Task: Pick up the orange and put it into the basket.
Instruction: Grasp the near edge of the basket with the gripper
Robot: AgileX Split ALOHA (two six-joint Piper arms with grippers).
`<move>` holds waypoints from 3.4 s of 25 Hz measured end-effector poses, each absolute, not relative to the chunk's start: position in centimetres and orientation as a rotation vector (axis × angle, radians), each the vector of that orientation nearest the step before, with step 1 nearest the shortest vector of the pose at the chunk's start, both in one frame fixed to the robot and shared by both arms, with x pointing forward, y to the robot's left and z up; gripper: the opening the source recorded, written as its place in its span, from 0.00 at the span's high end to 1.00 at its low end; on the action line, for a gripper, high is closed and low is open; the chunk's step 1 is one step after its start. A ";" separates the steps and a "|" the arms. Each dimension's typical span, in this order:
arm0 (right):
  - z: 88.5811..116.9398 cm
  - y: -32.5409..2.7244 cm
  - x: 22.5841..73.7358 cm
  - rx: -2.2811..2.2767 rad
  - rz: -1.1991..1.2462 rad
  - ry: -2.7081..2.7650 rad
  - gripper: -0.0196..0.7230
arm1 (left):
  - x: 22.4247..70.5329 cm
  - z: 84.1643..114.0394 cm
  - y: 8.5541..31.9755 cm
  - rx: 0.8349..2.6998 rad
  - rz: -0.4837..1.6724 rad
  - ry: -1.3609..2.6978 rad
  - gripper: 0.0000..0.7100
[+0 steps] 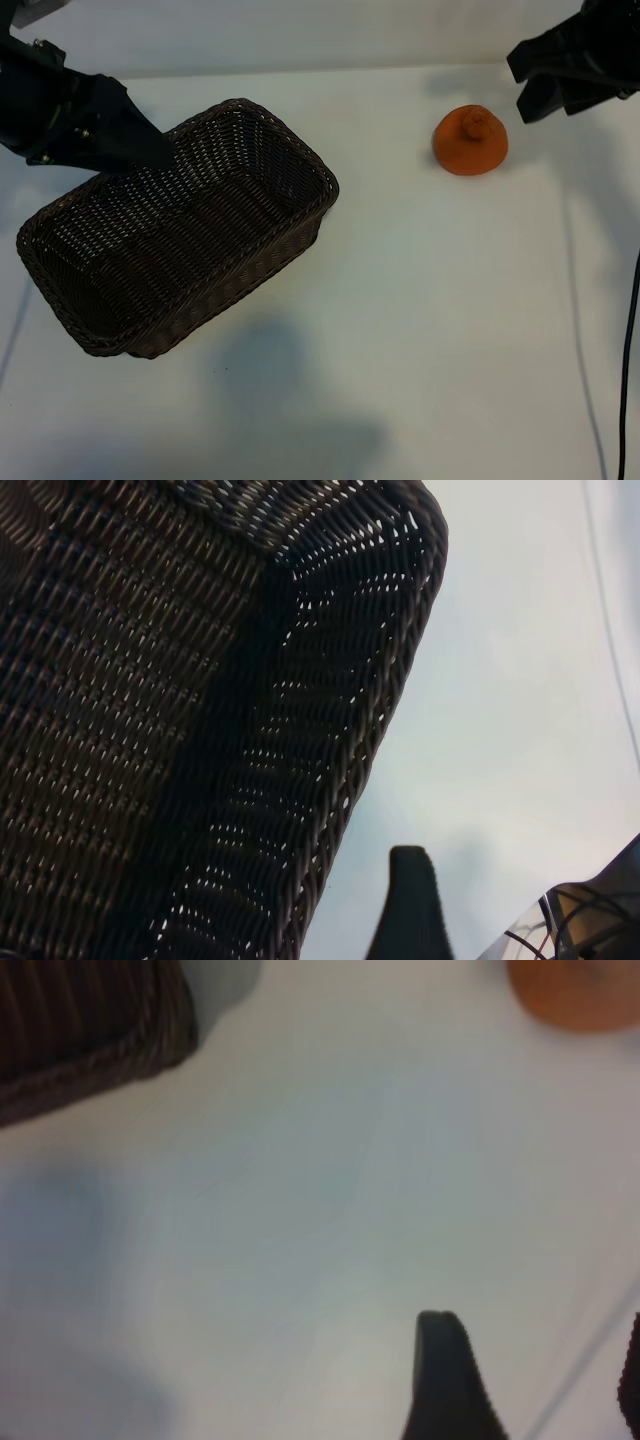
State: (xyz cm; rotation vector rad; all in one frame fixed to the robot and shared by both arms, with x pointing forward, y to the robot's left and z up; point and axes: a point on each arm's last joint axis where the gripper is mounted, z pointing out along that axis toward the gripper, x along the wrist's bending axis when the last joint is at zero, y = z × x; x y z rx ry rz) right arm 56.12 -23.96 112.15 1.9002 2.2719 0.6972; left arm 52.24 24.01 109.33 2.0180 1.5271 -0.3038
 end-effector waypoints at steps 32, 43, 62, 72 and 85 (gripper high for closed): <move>112.2 -23.3 55.7 1.970 0.760 2.318 0.41 | 51.6 111.0 24.4 1.979 -0.154 1.522 0.18; 112.2 -23.3 55.7 1.970 0.760 2.318 0.41 | 47.6 113.6 25.9 2.056 0.004 1.633 0.18; 112.2 -23.3 55.7 1.970 0.760 2.318 0.41 | 50.9 110.7 29.1 1.519 0.216 2.403 0.18; 112.2 -23.3 55.7 1.970 0.760 2.318 0.41 | 52.0 105.6 28.7 1.517 0.047 2.536 0.18; 112.2 -23.3 55.7 1.970 0.760 2.318 0.41 | 49.8 101.3 29.1 1.528 0.004 2.691 0.18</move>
